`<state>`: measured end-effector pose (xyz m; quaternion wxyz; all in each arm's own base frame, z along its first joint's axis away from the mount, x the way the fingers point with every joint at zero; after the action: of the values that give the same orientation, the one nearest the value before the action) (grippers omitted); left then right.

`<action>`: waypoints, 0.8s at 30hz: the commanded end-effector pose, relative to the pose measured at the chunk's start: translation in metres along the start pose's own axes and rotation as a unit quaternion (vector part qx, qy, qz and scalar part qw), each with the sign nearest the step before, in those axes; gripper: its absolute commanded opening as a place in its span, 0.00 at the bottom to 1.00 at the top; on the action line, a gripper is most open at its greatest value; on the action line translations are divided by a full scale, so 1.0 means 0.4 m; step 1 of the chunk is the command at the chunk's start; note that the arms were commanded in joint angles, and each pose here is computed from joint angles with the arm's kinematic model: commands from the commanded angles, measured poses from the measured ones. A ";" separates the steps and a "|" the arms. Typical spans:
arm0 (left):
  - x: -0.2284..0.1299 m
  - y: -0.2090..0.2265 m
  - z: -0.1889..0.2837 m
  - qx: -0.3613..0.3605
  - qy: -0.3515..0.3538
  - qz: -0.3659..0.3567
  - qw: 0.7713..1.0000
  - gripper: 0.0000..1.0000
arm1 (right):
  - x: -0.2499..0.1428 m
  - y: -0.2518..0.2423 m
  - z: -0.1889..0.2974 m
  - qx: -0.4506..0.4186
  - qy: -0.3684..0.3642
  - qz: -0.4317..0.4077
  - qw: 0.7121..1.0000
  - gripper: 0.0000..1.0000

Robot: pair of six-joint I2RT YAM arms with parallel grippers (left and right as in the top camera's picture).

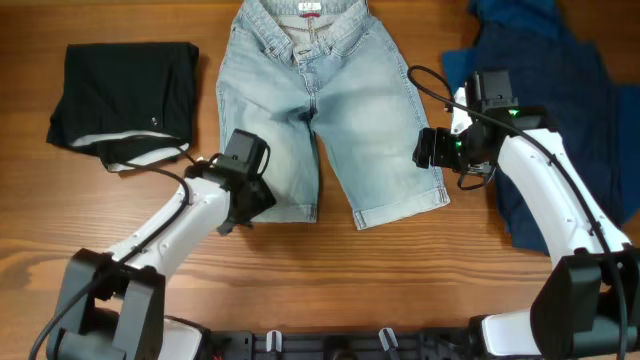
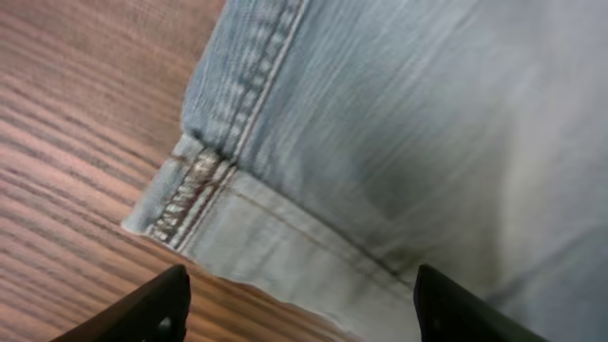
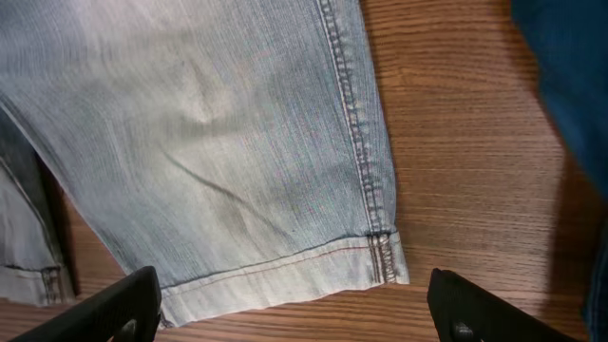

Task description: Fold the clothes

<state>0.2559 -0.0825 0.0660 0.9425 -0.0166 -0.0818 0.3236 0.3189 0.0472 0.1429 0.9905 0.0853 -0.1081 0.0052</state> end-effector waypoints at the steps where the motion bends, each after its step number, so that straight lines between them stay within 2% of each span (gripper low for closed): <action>1: -0.021 0.030 -0.038 0.007 0.004 0.011 1.000 0.78 | 0.002 -0.002 -0.001 -0.006 -0.003 0.000 1.000 0.91; 3: -0.032 0.047 -0.059 0.009 0.003 0.011 1.000 0.77 | 0.002 -0.002 -0.001 -0.006 -0.003 0.008 1.000 0.90; 4: -0.035 0.051 -0.066 0.007 0.002 0.011 1.000 0.73 | 0.002 -0.002 -0.001 -0.006 -0.003 0.010 1.000 0.91; 5: -0.038 0.055 -0.072 0.006 0.002 0.011 1.000 0.64 | 0.002 -0.002 -0.001 -0.006 -0.003 0.010 1.000 0.90; 8: -0.040 0.058 -0.073 0.007 0.003 0.011 1.000 0.04 | 0.005 -0.002 -0.001 -0.006 -0.006 0.011 1.000 0.90; 12: -0.044 0.094 -0.036 0.032 0.018 0.046 0.998 0.04 | 0.002 -0.002 -0.001 -0.006 -0.003 0.011 1.000 0.91; 16: -0.045 0.124 0.102 0.011 0.004 0.063 0.998 0.04 | -0.008 0.003 -0.001 0.002 0.007 0.009 1.000 0.91; 18: -0.050 0.137 0.148 -0.013 -0.010 0.073 0.997 0.06 | -0.010 0.003 -0.001 0.002 0.010 0.008 1.000 0.91; 19: -0.049 0.139 0.167 -0.029 -0.020 0.074 0.997 0.46 | -0.009 0.003 -0.001 0.003 0.009 0.009 1.000 0.91; 20: -0.046 0.136 0.181 -0.043 -0.029 0.075 0.996 0.62 | -0.006 0.006 -0.001 0.008 0.006 0.010 1.000 0.91; 21: -0.043 0.133 0.185 -0.050 -0.033 0.076 0.995 0.73 | -0.002 0.010 -0.001 0.014 0.002 0.013 1.000 0.90; 24: -0.040 0.128 0.185 -0.056 -0.036 0.076 0.995 0.82 | -0.002 0.011 -0.001 0.016 0.002 0.006 1.000 0.90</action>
<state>0.1970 -0.0536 0.1280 0.9147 -0.0556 -0.1245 0.3804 0.3188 0.0481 0.1429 0.9902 0.0883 -0.1081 0.0100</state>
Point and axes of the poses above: each gripper's point midway between its finger pads, its own z axis back along the fingers, its own y axis along the line the jaws close on, x = y × z, the point moved 5 cm from there along z, back along the fingers, and after that the axes turned 6 degrees about z, right-handed, at the moved point
